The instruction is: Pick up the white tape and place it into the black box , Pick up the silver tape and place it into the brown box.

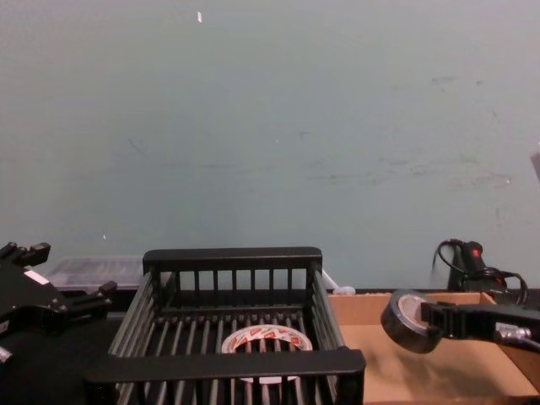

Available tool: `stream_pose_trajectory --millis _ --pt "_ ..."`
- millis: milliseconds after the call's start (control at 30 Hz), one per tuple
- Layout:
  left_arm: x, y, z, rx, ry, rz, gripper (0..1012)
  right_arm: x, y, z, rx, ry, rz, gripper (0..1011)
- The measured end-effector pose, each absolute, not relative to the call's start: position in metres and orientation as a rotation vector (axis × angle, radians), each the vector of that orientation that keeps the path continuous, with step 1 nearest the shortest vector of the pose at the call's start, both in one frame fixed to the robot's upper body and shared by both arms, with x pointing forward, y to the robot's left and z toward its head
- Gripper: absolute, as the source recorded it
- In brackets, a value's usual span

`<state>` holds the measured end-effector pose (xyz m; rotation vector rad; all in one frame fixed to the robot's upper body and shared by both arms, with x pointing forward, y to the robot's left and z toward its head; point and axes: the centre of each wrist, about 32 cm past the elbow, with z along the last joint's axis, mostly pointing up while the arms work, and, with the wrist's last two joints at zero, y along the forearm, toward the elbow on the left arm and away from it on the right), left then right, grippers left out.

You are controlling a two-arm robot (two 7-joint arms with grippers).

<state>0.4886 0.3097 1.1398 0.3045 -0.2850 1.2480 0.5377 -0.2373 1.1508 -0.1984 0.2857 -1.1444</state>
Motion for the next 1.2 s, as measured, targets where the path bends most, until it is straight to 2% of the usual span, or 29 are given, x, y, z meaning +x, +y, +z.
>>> stream_pose_trajectory --millis 100,200,233,300,533,933,1067,1200 --pt "0.4886 0.3097 1.1398 0.304 -0.285 1.248 1001 0.5376 -0.2373 1.1509 -0.198 0.286 -1.145 174" --pt "0.4886 0.3097 1.1398 0.304 -0.285 1.248 1001 0.5375 -0.2373 1.1510 -0.197 0.285 -1.145 229" --pt "0.4886 0.3097 1.1398 0.304 -0.285 1.248 1001 0.5375 -0.2373 1.1510 -0.197 0.285 -1.145 285" --pt "0.4886 0.3097 1.1398 0.304 -0.285 1.248 1001 0.5374 -0.2374 1.1510 -0.197 0.285 -1.145 316" --pt "0.4886 0.3097 1.1398 0.305 -0.285 1.248 1001 0.5373 -0.2373 1.1511 -0.196 0.285 -1.145 564" --pt "0.4886 0.3097 1.1398 0.304 -0.285 1.248 1001 0.5371 -0.2372 1.1510 -0.196 0.285 -1.145 920" --pt "0.4886 0.3096 1.1398 0.304 -0.285 1.248 1001 0.5371 -0.2372 1.1510 -0.196 0.285 -1.145 1003" --pt "0.4886 0.3097 1.1398 0.304 -0.285 1.248 1001 0.5362 -0.2374 1.1504 -0.192 0.284 -1.146 1002"
